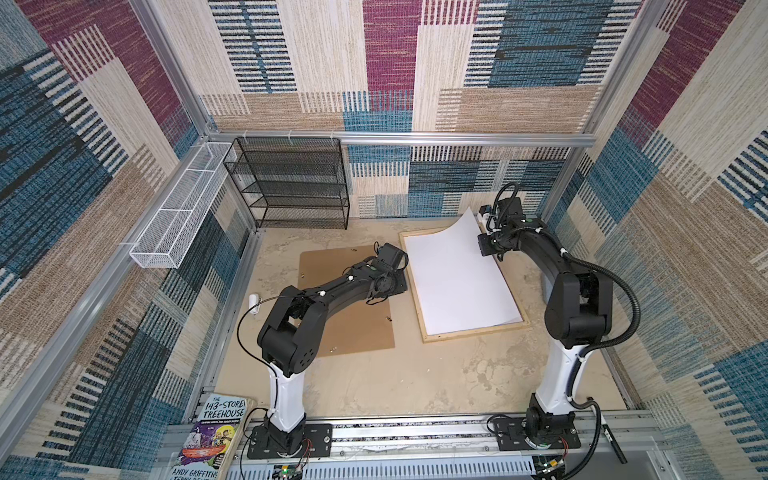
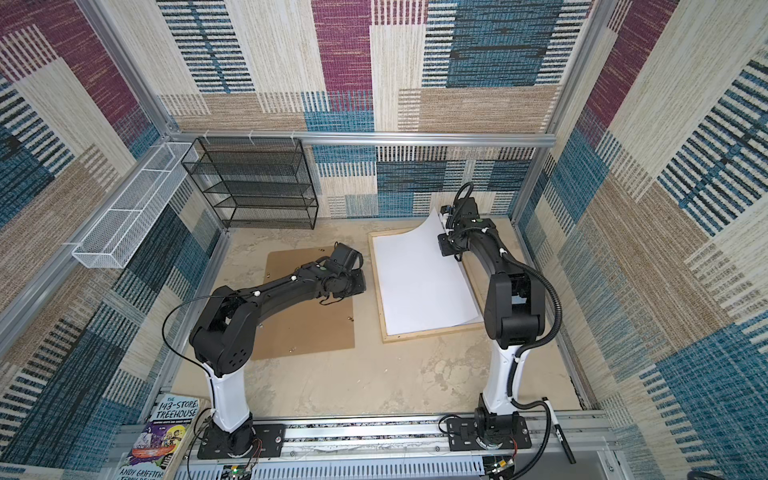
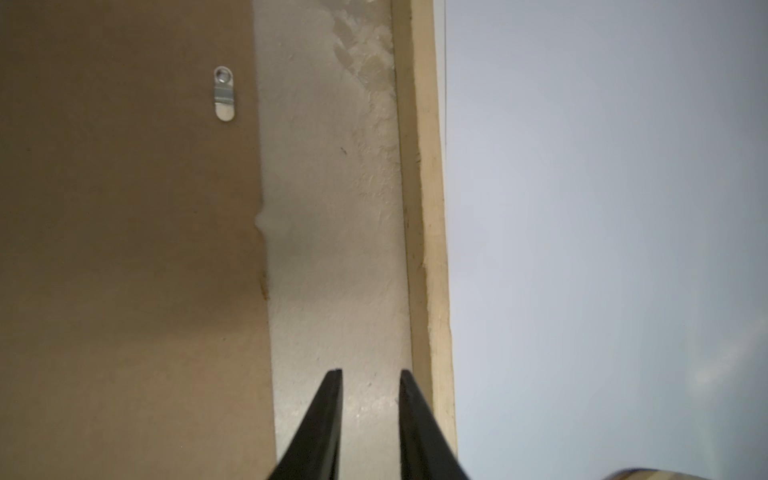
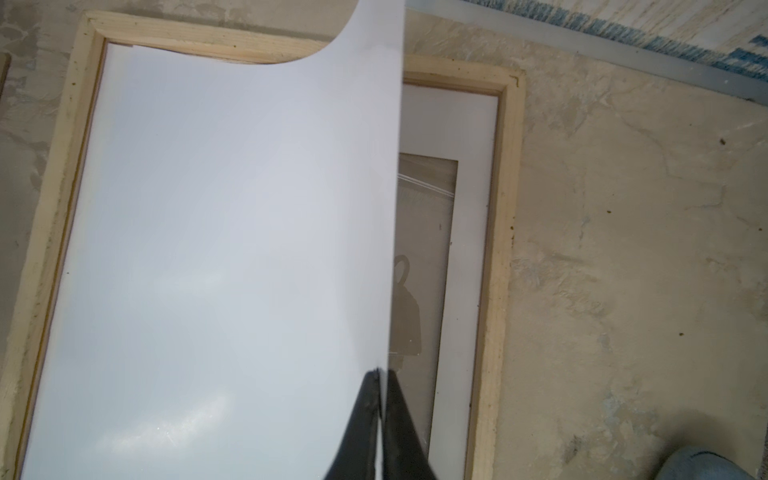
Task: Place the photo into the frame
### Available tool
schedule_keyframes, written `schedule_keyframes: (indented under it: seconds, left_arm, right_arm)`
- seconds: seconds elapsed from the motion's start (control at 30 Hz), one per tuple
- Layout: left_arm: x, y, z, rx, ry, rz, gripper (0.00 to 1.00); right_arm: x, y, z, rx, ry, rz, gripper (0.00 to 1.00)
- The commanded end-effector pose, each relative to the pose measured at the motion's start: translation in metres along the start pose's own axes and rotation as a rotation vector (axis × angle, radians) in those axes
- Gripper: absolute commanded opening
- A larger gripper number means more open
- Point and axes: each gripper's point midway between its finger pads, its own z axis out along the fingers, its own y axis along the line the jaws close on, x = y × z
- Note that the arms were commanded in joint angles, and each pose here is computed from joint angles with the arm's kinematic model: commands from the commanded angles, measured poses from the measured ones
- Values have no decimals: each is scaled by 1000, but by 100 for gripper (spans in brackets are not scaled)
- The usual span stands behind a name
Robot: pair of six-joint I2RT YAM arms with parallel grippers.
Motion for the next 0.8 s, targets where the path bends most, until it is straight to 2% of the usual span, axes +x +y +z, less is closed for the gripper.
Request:
schedule_keyframes:
  seconds: [0.0,0.3,0.57,0.63,0.77]
  left_arm:
    - [3,8,-3,-36,5,18,27]
    - [3,8,-3,-37,10,19,26]
    - [5,9,-2,-37,17,18,26]
    - [5,9,-1,-36,18,19,26]
    - [5,9,-1,-34,20,18,26]
  right_arm:
    - [-8,9,-4,-36,-35,-22,8]
    - [-7,18,-2,-53,-38,-51,8]
    - [-2,3,5,37,-5,-30,9]
    - [-1,-1,7,60,3,-23,25]
    - [-2,-3,4,70,-6,-16,36]
